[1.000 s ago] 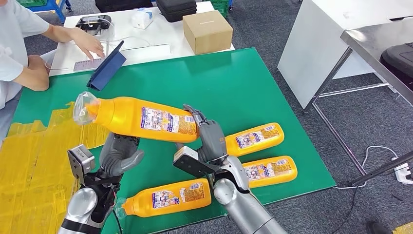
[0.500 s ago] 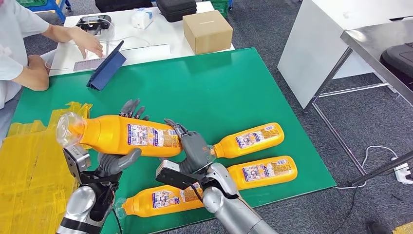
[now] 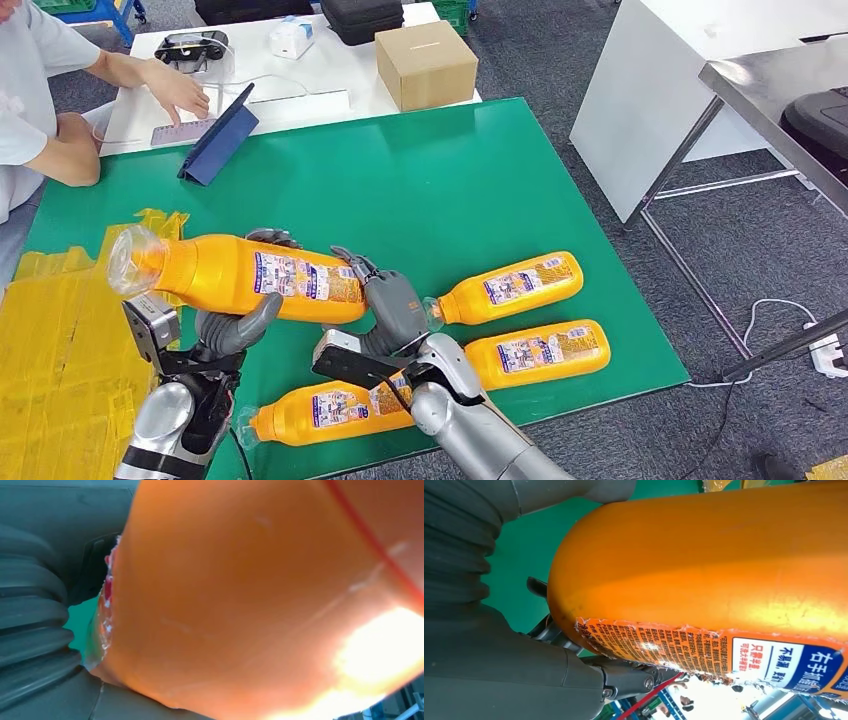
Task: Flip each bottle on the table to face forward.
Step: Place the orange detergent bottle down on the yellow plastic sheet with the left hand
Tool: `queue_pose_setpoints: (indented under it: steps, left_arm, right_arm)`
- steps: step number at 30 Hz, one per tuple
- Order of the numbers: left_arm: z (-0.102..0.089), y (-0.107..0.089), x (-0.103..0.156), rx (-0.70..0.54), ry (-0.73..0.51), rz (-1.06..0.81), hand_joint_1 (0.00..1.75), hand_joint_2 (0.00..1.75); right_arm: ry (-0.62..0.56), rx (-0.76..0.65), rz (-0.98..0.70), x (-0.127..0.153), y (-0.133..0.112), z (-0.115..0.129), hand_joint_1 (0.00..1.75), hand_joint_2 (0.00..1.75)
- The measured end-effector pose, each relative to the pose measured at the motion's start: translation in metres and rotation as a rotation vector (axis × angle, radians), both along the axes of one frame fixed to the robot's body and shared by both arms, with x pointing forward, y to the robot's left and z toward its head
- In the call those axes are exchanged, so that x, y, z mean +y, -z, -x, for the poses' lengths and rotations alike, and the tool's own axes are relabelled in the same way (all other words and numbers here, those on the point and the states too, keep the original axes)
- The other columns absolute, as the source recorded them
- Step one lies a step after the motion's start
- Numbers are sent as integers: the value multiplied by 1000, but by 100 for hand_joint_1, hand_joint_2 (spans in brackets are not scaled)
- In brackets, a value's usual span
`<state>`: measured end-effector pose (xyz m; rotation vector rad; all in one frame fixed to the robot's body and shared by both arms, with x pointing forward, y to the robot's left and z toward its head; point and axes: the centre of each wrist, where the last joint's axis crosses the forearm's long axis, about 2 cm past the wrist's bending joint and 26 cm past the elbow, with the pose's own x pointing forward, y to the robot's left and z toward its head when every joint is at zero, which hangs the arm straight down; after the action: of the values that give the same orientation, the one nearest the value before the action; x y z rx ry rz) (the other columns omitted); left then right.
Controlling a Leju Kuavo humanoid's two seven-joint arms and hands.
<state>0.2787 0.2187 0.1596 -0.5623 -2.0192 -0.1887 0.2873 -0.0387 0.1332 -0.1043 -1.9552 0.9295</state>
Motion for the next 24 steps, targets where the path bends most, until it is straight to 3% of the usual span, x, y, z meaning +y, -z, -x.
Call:
queue_pose_setpoints:
  steps: [12,16,20,24]
  left_arm:
    - [0,0,1,4,-30,1,175,175]
    - [-1,0,0,4,-59,0,175,175]
    - [-5,-5,2,-43,-193,-80,175,175]
    - [-12,-14,15,-172,-503,-358,175,175]
  right_arm:
    - [6,3,-11,1,1,1,169,175]
    - [17,-7,-36,-1,-1,1,5,175]
    - [28,-22,-103,-6,-5,6,0,175]
    - [39,-73,-226,-16,-22,14,0,175]
